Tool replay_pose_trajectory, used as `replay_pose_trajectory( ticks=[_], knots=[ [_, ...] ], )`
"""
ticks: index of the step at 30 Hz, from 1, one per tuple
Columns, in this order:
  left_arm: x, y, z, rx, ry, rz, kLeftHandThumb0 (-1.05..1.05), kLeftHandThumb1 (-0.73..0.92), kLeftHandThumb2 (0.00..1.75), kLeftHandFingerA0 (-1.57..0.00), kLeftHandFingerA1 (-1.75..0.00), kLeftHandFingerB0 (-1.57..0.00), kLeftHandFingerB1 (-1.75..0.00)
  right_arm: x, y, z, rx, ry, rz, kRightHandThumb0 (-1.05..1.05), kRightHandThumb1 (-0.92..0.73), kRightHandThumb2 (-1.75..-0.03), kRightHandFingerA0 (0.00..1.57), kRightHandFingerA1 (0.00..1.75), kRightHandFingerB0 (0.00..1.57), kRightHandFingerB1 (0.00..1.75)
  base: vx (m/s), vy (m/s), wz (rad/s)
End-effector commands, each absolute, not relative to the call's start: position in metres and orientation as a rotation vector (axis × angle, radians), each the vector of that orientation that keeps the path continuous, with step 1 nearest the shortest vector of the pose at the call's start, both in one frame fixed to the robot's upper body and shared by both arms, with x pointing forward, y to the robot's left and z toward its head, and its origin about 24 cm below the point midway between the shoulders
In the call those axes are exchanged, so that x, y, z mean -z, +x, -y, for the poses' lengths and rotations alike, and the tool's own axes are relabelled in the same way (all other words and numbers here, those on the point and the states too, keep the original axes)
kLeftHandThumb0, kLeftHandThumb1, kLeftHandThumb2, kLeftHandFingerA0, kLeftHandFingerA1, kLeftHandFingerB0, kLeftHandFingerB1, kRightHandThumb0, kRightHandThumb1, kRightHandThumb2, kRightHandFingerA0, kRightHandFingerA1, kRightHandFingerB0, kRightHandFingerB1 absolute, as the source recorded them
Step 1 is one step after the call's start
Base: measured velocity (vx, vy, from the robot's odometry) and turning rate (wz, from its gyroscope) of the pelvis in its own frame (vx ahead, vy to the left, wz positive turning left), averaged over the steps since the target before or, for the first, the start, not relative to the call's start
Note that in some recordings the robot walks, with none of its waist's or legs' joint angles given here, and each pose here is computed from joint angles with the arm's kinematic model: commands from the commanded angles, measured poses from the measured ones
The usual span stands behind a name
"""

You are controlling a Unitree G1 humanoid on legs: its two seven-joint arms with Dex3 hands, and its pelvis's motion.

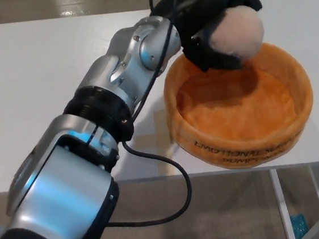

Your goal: Use the left hand to pick up the pink round toy on the left and place it inside the orange plate on the desk.

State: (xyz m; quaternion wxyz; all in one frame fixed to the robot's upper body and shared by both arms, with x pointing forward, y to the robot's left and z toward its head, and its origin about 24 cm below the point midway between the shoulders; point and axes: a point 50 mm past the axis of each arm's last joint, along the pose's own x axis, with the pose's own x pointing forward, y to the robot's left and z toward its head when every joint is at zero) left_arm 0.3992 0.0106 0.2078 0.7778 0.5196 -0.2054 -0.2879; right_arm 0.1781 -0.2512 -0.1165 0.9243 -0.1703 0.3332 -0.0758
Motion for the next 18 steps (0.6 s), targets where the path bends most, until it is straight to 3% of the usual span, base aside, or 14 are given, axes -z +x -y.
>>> replay_pose_trajectory(
  ticks=[1, 2, 10, 11, 16, 17, 18],
  knots=[
    [-0.2011, 0.4021, -0.0075, 0.740, 1.249, 0.213, -0.78, 0.43, 0.84, 0.00, 0.00, 0.00, 0.00, 0.1174, 0.1753, 0.2532, 0.157, -0.351, -0.695, -0.37, -0.58, -0.58, 0.74, 0.57, 0.63, 0.44, 0.00, 0.000, 0.00],
    [-0.2021, 0.4022, -0.0072, 0.744, 1.252, 0.207, -0.90, 0.50, 0.60, 0.00, 0.00, 0.00, -0.06, 0.1167, 0.1767, 0.2536, 0.156, -0.352, -0.693, -0.38, -0.58, -0.58, 0.74, 0.55, 0.62, 0.43, 0.00, 0.000, 0.00],
    [-0.2015, 0.4003, -0.0043, 0.801, 1.221, 0.155, -1.00, 0.58, 0.64, 0.00, 0.00, 0.00, -0.04, 0.1146, 0.1805, 0.2543, 0.149, -0.364, -0.682, -0.39, -0.59, -0.58, 0.74, 0.54, 0.62, 0.44, 0.00, 0.000, 0.00],
    [-0.2025, 0.4002, -0.0041, 0.804, 1.225, 0.156, -0.91, 0.49, 0.92, 0.00, 0.00, 0.00, 0.00, 0.1144, 0.1809, 0.2543, 0.151, -0.358, -0.681, -0.37, -0.58, -0.58, 0.74, 0.55, 0.62, 0.44, 0.00, 0.000, 0.00],
    [-0.2051, 0.4008, -0.0073, 0.810, 1.210, 0.149, -0.89, 0.48, 0.91, 0.00, 0.00, 0.00, -0.01, 0.1138, 0.1821, 0.2541, 0.150, -0.364, -0.678, -0.39, -0.59, -0.58, 0.74, 0.57, 0.63, 0.44, 0.00, 0.000, 0.00],
    [-0.2055, 0.4011, -0.0085, 0.808, 1.213, 0.152, -1.01, 0.57, 0.66, 0.00, 0.00, 0.00, -0.11, 0.1139, 0.1822, 0.2539, 0.152, -0.364, -0.678, -0.39, -0.59, -0.58, 0.74, 0.57, 0.63, 0.44, 0.00, 0.000, 0.00],
    [-0.2056, 0.4011, -0.0090, 0.807, 1.215, 0.153, -1.01, 0.57, 0.66, 0.00, 0.00, 0.00, -0.11, 0.1139, 0.1823, 0.2538, 0.152, -0.363, -0.678, -0.39, -0.59, -0.58, 0.74, 0.57, 0.63, 0.44, 0.00, 0.000, 0.00]
  ],
)
